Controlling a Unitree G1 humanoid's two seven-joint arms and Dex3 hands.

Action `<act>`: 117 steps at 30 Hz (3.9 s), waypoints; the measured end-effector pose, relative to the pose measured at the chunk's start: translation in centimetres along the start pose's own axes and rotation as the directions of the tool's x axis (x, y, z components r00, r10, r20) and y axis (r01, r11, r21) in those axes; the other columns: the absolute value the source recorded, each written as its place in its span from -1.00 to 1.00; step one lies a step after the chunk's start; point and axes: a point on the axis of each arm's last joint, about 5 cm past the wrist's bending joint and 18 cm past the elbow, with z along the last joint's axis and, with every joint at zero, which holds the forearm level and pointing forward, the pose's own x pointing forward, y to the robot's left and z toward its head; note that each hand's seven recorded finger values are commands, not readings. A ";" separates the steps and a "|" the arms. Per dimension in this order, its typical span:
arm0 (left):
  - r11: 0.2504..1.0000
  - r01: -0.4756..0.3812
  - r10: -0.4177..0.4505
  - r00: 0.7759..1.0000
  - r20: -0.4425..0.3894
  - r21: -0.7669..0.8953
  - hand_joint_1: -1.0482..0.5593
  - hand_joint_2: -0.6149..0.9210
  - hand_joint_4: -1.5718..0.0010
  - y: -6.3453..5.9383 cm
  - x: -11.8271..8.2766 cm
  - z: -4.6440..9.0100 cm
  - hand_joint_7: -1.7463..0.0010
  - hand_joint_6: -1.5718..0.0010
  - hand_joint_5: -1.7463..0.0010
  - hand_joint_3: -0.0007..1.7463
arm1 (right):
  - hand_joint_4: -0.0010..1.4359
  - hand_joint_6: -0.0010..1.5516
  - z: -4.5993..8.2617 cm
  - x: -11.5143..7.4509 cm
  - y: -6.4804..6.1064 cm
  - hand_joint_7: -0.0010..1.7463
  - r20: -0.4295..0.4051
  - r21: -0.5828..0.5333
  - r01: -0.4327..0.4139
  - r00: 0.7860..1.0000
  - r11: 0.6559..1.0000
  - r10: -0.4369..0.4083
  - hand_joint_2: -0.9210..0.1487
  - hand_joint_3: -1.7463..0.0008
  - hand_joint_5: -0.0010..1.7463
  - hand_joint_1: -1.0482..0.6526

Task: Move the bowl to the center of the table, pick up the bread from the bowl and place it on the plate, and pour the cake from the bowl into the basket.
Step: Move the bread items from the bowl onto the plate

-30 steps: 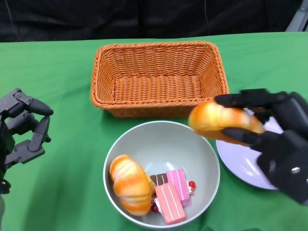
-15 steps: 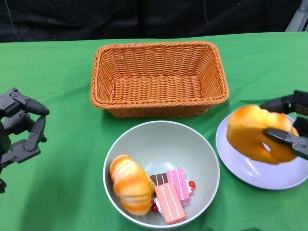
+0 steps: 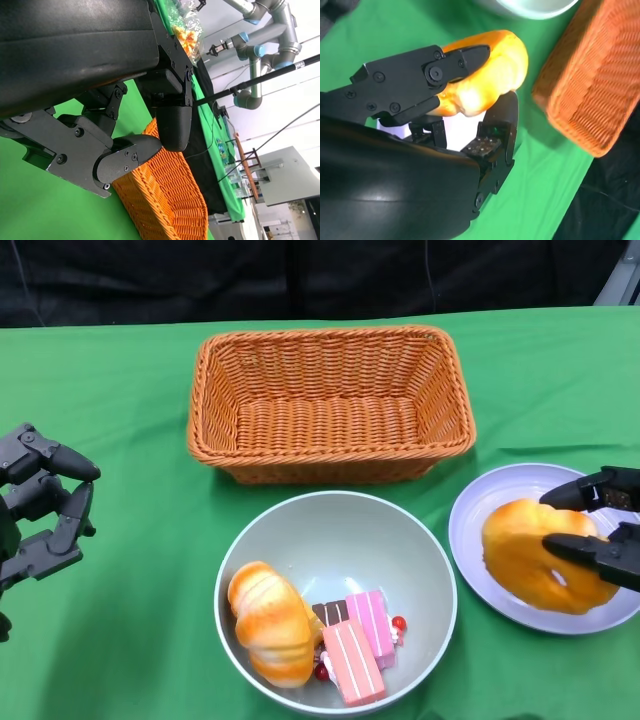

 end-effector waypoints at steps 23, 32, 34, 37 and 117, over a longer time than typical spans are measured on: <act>1.000 0.004 -0.004 1.000 -0.006 0.005 0.02 0.65 0.06 0.1 -0.1 -0.1 -0.65 0.16 -1.00 0.02 | -0.04 0.22 -1.0 2.2 2.0 -0.90 0.068 -0.295 0.107 0.994 0.949 -0.090 -1.00 0.87 -0.01 0.07; 1.000 0.006 -0.006 1.000 -0.006 0.006 0.03 0.66 0.07 0.1 -0.1 -0.1 -0.65 0.16 -1.00 0.01 | -0.08 -0.18 -1.1 2.4 3.0 -1.00 0.101 -0.465 0.168 0.985 0.869 -0.137 -1.00 0.93 -0.80 -0.16; 1.000 0.007 -0.007 1.000 -0.006 0.007 0.03 0.66 0.07 0.1 -0.1 -0.1 -0.65 0.16 -1.00 0.00 | -0.10 -0.30 -1.1 2.4 3.0 -1.00 0.104 -0.517 0.175 0.985 0.838 -0.141 -1.00 0.92 -0.84 -0.20; 1.000 0.009 -0.009 1.000 -0.006 0.007 0.02 0.67 0.07 0.0 -0.1 -0.1 -0.65 0.16 -1.00 -0.02 | -0.20 -0.40 -1.3 2.5 3.1 -1.00 0.092 -0.557 0.170 0.985 0.813 -0.143 -1.00 0.92 -0.90 -0.25; 0.999 0.013 -0.013 1.000 -0.004 0.041 0.00 0.75 0.03 -1.2 -0.3 -0.4 -0.67 0.15 -0.96 -0.12 | -0.34 -0.28 7.3 0.2 12.1 -0.98 0.517 -0.768 -0.159 0.418 0.621 0.747 -1.00 0.94 -0.97 -0.56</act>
